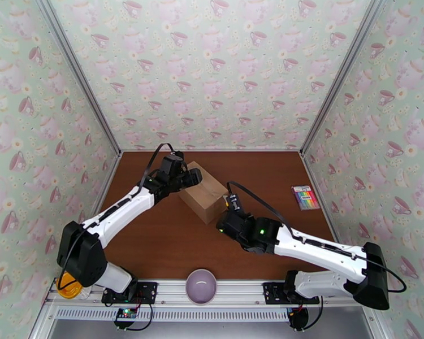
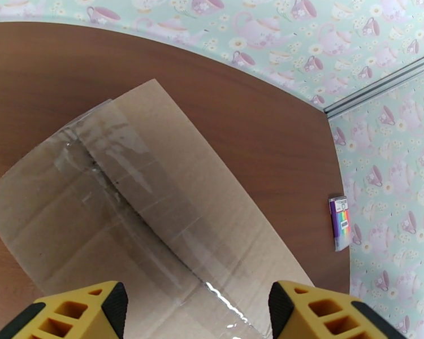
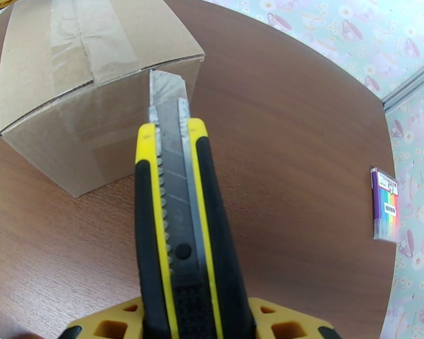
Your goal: Unpack the express box
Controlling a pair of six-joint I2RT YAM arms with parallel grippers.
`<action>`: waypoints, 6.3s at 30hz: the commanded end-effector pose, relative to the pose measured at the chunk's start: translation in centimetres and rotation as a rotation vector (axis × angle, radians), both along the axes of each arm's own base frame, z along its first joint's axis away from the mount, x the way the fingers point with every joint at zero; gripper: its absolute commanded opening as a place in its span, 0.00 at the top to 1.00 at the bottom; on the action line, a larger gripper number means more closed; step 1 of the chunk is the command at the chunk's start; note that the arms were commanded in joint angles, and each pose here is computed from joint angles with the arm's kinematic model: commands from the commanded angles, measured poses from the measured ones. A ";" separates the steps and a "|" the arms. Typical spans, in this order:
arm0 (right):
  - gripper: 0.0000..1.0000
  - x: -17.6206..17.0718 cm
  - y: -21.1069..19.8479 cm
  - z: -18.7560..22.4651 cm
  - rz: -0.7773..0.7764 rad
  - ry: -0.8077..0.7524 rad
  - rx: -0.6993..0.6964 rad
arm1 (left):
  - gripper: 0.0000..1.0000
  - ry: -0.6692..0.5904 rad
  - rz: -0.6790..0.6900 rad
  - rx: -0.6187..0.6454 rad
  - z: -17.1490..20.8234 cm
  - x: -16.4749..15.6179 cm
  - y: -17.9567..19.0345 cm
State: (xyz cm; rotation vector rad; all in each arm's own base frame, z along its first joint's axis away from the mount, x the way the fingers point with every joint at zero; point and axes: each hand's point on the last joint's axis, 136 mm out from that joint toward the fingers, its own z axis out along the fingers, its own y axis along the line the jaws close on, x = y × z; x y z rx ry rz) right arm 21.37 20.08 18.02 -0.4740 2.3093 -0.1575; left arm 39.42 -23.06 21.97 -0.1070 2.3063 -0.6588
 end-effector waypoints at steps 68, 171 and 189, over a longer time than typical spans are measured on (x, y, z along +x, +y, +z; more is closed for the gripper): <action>1.00 1.8 2.3 1.1 0.009 -0.041 0.085 | 0.42 0.134 -0.059 0.105 -5.4 11.7 2.4; 1.00 2.2 3.6 1.1 0.047 0.028 0.153 | 0.51 0.282 0.069 -0.061 -6.5 -9.1 2.6; 1.00 1.6 3.9 1.4 0.069 0.048 0.152 | 0.53 0.275 0.033 -0.149 -8.0 -10.1 -2.1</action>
